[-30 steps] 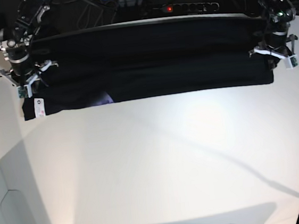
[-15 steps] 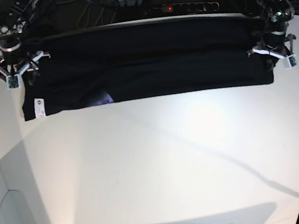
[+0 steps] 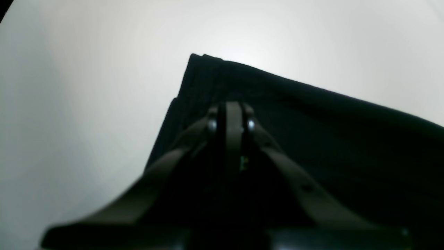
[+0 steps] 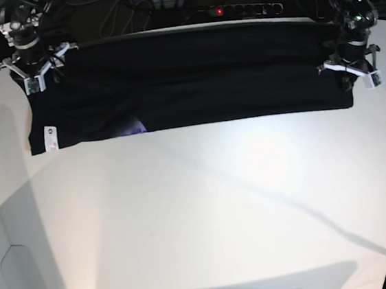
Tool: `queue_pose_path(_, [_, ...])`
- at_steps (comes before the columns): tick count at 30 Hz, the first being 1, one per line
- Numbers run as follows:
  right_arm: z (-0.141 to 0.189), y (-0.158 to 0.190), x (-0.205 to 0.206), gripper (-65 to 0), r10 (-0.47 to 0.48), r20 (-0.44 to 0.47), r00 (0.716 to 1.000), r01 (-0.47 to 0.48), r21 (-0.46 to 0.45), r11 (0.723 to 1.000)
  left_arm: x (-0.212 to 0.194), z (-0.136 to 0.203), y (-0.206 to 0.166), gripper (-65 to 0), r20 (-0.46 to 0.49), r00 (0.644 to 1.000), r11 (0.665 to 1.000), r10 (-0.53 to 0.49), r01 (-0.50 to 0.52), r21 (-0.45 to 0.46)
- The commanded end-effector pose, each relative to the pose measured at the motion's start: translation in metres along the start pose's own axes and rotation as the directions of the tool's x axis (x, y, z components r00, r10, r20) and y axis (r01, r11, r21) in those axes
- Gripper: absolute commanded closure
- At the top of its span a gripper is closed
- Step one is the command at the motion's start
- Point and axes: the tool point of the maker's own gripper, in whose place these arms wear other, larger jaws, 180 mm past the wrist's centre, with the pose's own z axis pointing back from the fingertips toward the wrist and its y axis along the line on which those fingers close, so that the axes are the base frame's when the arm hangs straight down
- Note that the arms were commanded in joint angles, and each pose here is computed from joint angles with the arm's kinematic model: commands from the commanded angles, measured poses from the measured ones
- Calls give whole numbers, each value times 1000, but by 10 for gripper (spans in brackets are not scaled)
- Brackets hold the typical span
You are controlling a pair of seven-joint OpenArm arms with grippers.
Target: Fold the T-shirt properly
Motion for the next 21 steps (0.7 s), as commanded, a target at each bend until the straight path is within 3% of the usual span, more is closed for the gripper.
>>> queue_pose_path(1, [2, -4, 4, -341, 6, 17, 1000, -6, -9, 1000, 15, 2, 2, 0, 50, 999, 1000, -9, 9, 4])
queue_pose_path(8, [1, -2, 4, -321, 6, 17, 1000, -6, -2, 1000, 16, 3, 2, 0, 52, 999, 1000, -13, 12, 4])
queue_pose_path(11, [1, -2, 4, -232, 7, 18, 1000, -7, -3, 1000, 17, 3, 2, 0, 53, 998, 1000, -13, 13, 4])
queue_pose_path(16, [1, -1, 5, -13, 7, 18, 1000, -7, -1, 1000, 16, 3, 2, 0, 51, 999, 1000, -15, 15, 5])
queue_pose_path(21, [6, -6, 10, 0, 21, 32, 999, -20, -19, 1000, 16, 4, 2, 0, 52, 999, 1000, -17, 17, 6])
